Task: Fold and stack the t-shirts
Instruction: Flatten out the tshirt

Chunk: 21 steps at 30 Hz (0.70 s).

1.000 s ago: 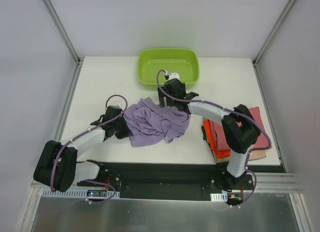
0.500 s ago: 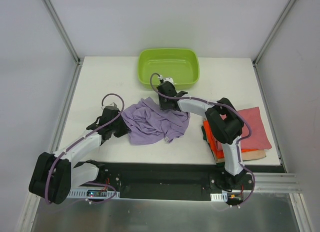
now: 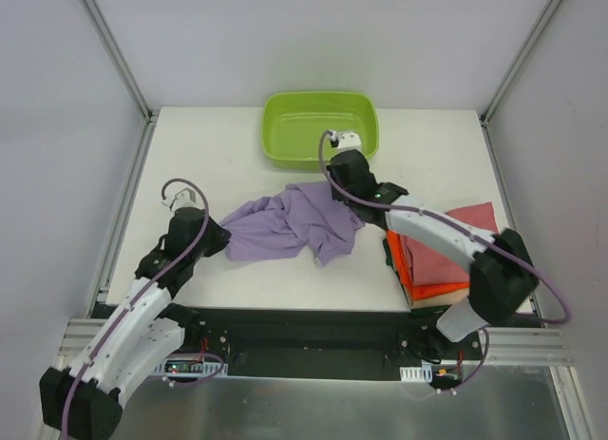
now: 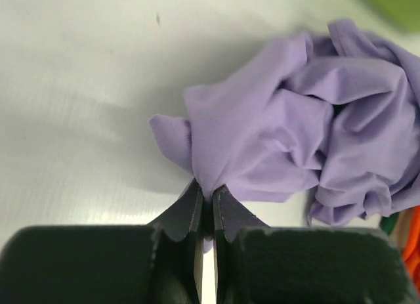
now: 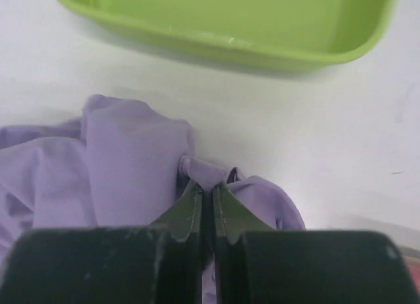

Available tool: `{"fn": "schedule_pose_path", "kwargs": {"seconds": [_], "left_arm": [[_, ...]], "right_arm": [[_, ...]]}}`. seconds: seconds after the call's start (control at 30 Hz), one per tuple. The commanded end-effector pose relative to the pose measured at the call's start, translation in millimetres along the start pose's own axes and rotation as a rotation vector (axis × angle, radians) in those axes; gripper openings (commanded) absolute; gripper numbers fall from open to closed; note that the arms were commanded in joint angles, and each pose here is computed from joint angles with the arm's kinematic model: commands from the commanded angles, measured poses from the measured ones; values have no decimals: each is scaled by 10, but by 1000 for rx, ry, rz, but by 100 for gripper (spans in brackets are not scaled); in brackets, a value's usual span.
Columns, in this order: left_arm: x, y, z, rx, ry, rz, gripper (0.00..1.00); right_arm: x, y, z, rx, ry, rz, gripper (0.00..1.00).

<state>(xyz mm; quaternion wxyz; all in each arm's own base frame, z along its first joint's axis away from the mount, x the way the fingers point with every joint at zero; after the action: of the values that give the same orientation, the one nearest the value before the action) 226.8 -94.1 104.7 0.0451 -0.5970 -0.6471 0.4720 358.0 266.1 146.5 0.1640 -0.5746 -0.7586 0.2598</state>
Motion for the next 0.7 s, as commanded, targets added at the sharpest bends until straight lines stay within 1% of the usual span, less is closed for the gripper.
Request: {"fn": "schedule_pose_path", "kwargs": {"seconds": [0.0,0.13,0.17,0.23,0.27,0.37,0.43,0.5,0.53,0.6,0.67], "left_arm": [[-70,-406,-426,-214,-3,37,0],[-209,-825,-707,-354,-29,122,0],[-238,-943,-788,-397,-40,143,0],[-274,-1168,-948,-484,-62,173,0],[-306,-1289,-1016,-520,-69,198,0],[-361,-1634,-1156,-614,-85,266,0],[-387,-1856,-1235,-673,-118,316,0],[-465,-2078,-1283,-721,-121,398,0],[-501,-2169,-1297,-740,-120,436,0],[-526,-2343,-1351,-801,-125,490,0],[-523,-2426,-1419,-854,-128,502,0]], "right_arm": [[-420,-663,-533,-236,13,84,1],[-744,-1176,-749,-342,7,141,1],[-795,-1297,-803,-367,4,143,1],[-875,-1663,-977,-456,-5,104,1],[-859,-1812,-1022,-494,4,55,1],[-757,-2398,-1190,-682,-7,-145,1],[-610,-2740,-1159,-775,-78,-308,1],[-481,-3164,-1117,-871,-128,-478,1],[-417,-3309,-1090,-905,-168,-542,1],[-413,-3484,-1063,-949,-187,-585,1],[-479,-3522,-1090,-962,-173,-556,1]]}}
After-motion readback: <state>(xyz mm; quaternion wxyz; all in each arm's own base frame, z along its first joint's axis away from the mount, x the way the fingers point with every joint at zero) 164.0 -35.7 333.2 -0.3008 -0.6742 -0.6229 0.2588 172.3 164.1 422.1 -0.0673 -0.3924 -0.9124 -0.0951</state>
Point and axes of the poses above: each gripper's point midway between its finger pads, its own y axis out along the fingers, its own x axis along the line the jaws close on, z = x × y, the point moved 1 cm from there along -y, back along the fingers, and after that the axes turned 2 degrees about -y, right-handed, at the moved point
